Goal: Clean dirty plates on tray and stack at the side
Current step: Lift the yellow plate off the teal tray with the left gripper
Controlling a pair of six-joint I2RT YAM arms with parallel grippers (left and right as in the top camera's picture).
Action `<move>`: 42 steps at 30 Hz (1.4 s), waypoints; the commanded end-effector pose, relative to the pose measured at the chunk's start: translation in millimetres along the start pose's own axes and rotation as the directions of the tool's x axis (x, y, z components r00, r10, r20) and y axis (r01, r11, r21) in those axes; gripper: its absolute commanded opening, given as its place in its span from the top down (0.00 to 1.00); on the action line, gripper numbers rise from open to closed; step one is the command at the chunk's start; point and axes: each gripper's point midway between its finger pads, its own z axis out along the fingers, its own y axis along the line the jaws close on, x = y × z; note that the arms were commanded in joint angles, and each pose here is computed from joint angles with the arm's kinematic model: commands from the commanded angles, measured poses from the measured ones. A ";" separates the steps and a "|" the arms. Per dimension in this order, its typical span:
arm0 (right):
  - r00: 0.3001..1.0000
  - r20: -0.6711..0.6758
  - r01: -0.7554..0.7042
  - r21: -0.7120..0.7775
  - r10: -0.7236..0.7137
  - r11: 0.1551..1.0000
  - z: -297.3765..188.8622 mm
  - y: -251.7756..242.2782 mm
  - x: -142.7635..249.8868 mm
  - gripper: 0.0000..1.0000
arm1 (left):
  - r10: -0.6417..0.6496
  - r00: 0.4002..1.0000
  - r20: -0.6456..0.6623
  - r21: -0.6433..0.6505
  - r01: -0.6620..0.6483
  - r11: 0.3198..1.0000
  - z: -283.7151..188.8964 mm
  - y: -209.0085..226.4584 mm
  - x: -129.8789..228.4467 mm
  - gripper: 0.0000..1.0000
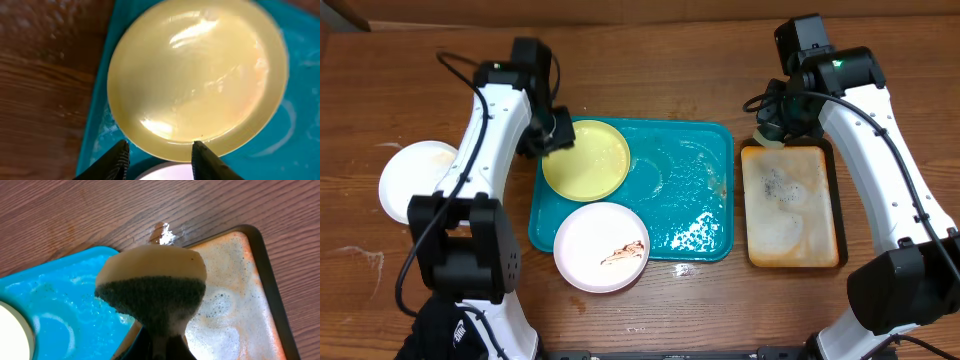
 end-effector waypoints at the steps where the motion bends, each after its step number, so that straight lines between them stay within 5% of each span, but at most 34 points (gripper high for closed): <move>1: 1.000 0.018 0.008 -0.015 -0.007 1.000 -5.2 1.9 -4.6 0.96 | 0.039 0.997 -0.061 0.056 -0.036 0.998 22.0 -8.4 17.2 0.54; 17: 1.000 0.001 0.028 -0.005 -0.028 1.000 -5.1 -0.6 -0.5 0.96 | -0.147 0.987 -0.058 -0.026 0.146 0.989 45.4 75.2 3.6 0.51; 32: 1.000 -0.001 0.032 -0.003 -0.032 0.999 -5.1 -1.0 -0.1 0.96 | -0.106 0.991 -0.079 -0.019 0.105 0.994 60.8 44.2 9.5 0.39; 42: 0.999 -0.010 0.037 0.003 -0.037 0.999 -5.2 -2.6 2.3 0.96 | -0.123 0.974 -0.191 -0.005 0.124 0.992 102.4 38.7 22.3 0.51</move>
